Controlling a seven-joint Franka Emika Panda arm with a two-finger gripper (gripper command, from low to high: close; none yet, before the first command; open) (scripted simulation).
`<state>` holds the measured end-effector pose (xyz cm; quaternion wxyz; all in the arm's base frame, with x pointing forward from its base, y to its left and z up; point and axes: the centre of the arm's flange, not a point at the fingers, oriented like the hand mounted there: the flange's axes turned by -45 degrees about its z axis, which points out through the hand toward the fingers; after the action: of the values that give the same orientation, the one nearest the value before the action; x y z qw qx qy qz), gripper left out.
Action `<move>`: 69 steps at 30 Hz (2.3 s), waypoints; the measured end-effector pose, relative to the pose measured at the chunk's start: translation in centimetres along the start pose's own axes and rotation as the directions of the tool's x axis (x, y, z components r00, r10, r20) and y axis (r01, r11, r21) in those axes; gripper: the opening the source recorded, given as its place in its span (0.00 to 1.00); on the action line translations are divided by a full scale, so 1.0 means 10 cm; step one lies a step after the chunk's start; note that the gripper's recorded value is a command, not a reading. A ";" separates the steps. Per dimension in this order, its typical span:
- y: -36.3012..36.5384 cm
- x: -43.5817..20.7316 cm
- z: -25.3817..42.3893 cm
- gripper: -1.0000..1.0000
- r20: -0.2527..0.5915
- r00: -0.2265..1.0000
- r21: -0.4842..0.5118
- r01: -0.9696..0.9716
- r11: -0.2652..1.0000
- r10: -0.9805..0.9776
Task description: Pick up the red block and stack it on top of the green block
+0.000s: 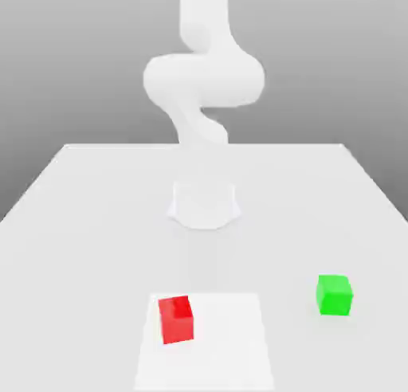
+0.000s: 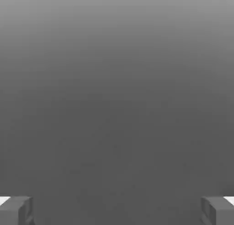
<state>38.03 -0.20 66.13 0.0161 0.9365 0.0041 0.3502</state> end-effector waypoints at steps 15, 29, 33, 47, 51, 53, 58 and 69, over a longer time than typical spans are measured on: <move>0.29 -1.90 3.00 0.50 0.513 0.841 0.072 0.161 0.984 -0.175; 0.27 -3.31 3.97 0.00 0.633 0.740 0.175 0.152 0.973 -0.229; 0.27 -3.33 3.99 0.00 0.634 0.739 0.175 0.152 0.973 -0.229; -0.99 -2.78 3.28 0.00 0.560 0.684 0.336 0.329 0.883 -0.468; -1.71 -2.88 3.03 0.00 0.506 0.628 0.415 0.424 0.805 -0.591; -2.03 -2.96 2.89 0.00 0.479 0.596 0.447 0.467 0.763 -0.645; -2.49 -3.19 2.72 0.00 0.437 0.541 0.487 0.529 0.695 -0.718; -2.52 -3.58 3.14 1.00 0.436 0.539 0.489 0.530 0.693 -0.720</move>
<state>31.67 23.48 18.14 0.0007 0.9208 0.3901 0.0005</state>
